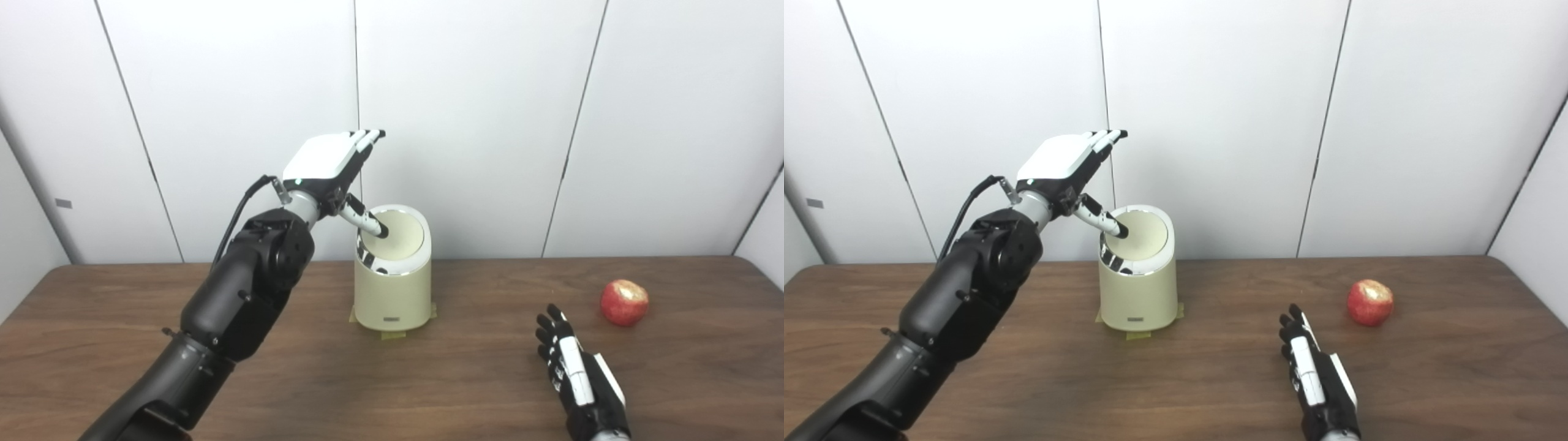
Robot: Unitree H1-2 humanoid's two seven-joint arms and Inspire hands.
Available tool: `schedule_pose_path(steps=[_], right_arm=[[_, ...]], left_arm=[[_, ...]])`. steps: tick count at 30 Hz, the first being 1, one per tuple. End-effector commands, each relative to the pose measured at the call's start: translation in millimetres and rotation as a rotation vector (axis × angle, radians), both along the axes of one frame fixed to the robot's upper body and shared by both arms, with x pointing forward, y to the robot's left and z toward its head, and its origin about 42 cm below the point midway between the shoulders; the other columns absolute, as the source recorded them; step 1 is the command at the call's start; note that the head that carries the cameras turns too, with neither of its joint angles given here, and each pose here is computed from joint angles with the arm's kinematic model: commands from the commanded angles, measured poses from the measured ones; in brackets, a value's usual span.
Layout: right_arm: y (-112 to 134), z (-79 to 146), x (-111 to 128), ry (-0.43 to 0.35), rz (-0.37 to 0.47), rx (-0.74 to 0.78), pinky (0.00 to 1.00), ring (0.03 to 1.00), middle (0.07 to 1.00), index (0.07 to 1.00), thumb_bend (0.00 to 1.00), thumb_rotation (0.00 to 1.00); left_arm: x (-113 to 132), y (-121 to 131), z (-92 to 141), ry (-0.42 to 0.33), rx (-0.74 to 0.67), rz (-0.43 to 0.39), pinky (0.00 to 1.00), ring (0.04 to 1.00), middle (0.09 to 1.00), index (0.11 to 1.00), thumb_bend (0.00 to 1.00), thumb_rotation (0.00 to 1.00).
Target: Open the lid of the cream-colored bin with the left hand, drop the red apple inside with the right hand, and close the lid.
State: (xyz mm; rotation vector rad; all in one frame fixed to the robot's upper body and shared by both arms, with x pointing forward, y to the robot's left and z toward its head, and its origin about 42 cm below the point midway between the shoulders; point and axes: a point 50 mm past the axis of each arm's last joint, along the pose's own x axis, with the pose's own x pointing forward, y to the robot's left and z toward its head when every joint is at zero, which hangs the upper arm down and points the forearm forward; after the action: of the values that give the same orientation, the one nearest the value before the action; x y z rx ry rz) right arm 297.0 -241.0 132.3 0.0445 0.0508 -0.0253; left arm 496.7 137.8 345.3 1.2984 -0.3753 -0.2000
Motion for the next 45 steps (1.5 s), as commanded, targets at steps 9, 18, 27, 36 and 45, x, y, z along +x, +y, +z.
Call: schedule_pose_path(steps=[9, 18, 27, 36, 45], right_arm=[[8.2, 24.2, 6.7, -0.091, 0.021, -0.011, 0.97, 0.955, 0.954, 1.0, 0.76, 0.93], [10.5, 28.0, 6.4, -0.094, 0.021, -0.016, 0.96, 0.95, 0.956, 1.0, 0.74, 0.95], [11.4, 30.5, 5.4, -0.089, 0.015, -0.021, 0.96, 0.945, 0.949, 1.0, 0.72, 0.95], [13.6, 31.6, 5.3, -0.092, 0.022, -0.016, 0.96, 0.946, 0.956, 1.0, 0.73, 0.93], [14.6, 34.4, 4.6, -0.105, 0.034, -0.023, 0.95, 0.945, 0.96, 1.0, 0.73, 0.94]], left_arm=[[13.3, -20.3, 33.6, -0.141, 0.095, 0.015, 1.0, 1.0, 1.0, 1.0, 1.0, 0.2], [16.6, -23.4, 19.8, -0.161, 0.154, 0.007, 1.0, 1.0, 1.0, 1.0, 1.0, 0.19], [15.9, -29.6, 7.7, -0.187, 0.185, -0.015, 1.0, 1.0, 1.0, 1.0, 1.0, 0.18], [15.4, -31.5, 2.1, -0.176, 0.199, -0.033, 1.0, 1.0, 1.0, 1.0, 1.0, 0.2], [7.8, -36.2, -7.9, -0.179, 0.356, -0.076, 1.0, 1.0, 1.0, 1.0, 1.0, 0.15]])
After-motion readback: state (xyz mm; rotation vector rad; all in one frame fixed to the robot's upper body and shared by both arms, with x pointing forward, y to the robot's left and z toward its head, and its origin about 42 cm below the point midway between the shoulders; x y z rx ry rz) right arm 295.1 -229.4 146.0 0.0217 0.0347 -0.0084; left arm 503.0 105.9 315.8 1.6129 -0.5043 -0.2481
